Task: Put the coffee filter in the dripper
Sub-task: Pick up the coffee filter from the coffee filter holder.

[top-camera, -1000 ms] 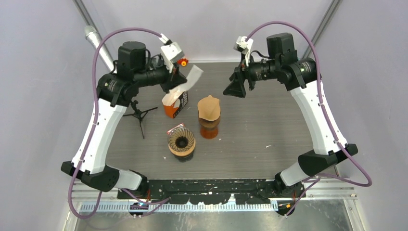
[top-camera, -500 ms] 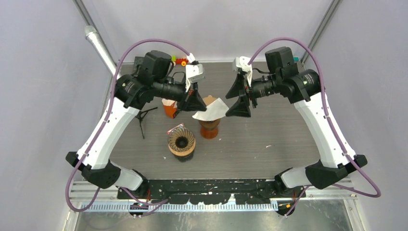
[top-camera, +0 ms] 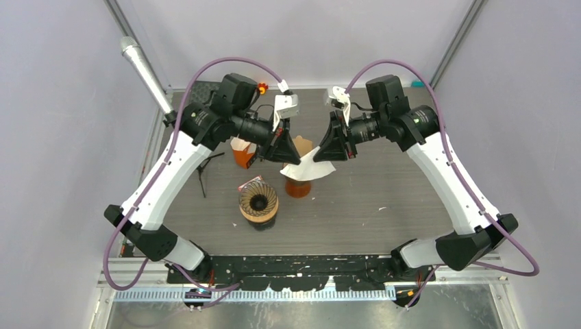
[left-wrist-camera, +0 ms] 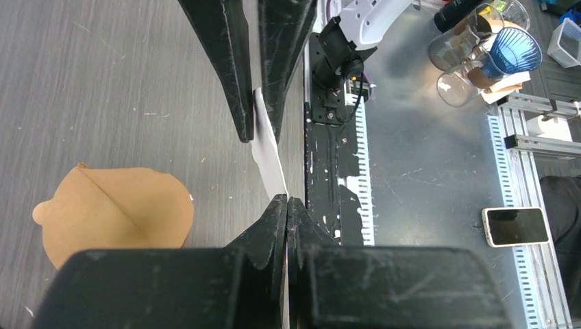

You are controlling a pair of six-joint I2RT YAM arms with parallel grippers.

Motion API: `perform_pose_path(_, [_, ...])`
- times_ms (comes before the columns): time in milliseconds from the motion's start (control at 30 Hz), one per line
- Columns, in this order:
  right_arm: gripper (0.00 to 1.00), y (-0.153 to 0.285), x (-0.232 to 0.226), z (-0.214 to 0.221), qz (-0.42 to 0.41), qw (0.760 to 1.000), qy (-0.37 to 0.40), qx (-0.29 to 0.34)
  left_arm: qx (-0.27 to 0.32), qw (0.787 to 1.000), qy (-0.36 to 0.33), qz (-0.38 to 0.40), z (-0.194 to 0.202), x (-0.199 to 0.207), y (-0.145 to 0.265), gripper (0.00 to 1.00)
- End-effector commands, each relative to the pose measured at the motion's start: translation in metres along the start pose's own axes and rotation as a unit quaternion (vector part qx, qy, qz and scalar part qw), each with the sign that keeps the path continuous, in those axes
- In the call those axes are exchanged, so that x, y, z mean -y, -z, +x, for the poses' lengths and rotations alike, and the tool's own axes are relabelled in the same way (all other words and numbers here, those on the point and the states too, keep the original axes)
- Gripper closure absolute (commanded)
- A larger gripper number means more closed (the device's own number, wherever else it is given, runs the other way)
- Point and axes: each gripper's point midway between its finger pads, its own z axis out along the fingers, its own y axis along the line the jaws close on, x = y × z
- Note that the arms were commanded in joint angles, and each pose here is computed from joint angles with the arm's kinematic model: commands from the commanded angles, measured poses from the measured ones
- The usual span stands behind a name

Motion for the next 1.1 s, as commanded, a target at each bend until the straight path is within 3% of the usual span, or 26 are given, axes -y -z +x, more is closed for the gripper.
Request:
perform_pose_path(0, [0.92,-0.003,-0.005,-0.026,-0.013,0.999,0.001,0.053,0.009,1.000,-0.001,0.015,-0.003,0.006,-0.002,1.00])
perform_pose_path(33, [0.98,-0.005,-0.003,-0.027,-0.014,0.998,-0.011,0.059,0.009,1.000,-0.002,0.010,-0.003,0.004,-0.002,1.00])
perform_pose_path(133, [1.00,-0.008,0.008,-0.031,-0.015,0.995,-0.046,0.084,0.018,1.000,-0.019,-0.010,-0.006,-0.003,0.006,1.00])
perform_pose_path(200, [1.00,-0.008,0.011,-0.034,-0.017,0.993,-0.067,0.099,0.044,0.998,-0.026,-0.031,-0.012,-0.007,0.021,0.89])
perform_pose_path(333, [1.00,-0.004,0.018,-0.041,-0.018,0.988,-0.093,0.123,0.109,0.990,-0.029,-0.079,-0.021,-0.021,0.058,0.55])
perform_pose_path(433, [0.99,0.002,0.018,-0.051,-0.032,0.982,-0.108,0.149,0.105,0.988,-0.027,-0.106,-0.010,-0.027,0.072,0.44])
perform_pose_path(633, [0.99,0.010,0.012,-0.065,-0.066,0.973,-0.114,0.188,0.095,0.986,-0.017,-0.134,0.014,-0.040,0.074,0.40])
perform_pose_path(1067, [1.00,0.011,0.012,-0.062,-0.068,0.973,-0.113,0.189,0.161,0.980,0.049,-0.102,0.003,-0.051,0.068,0.43])
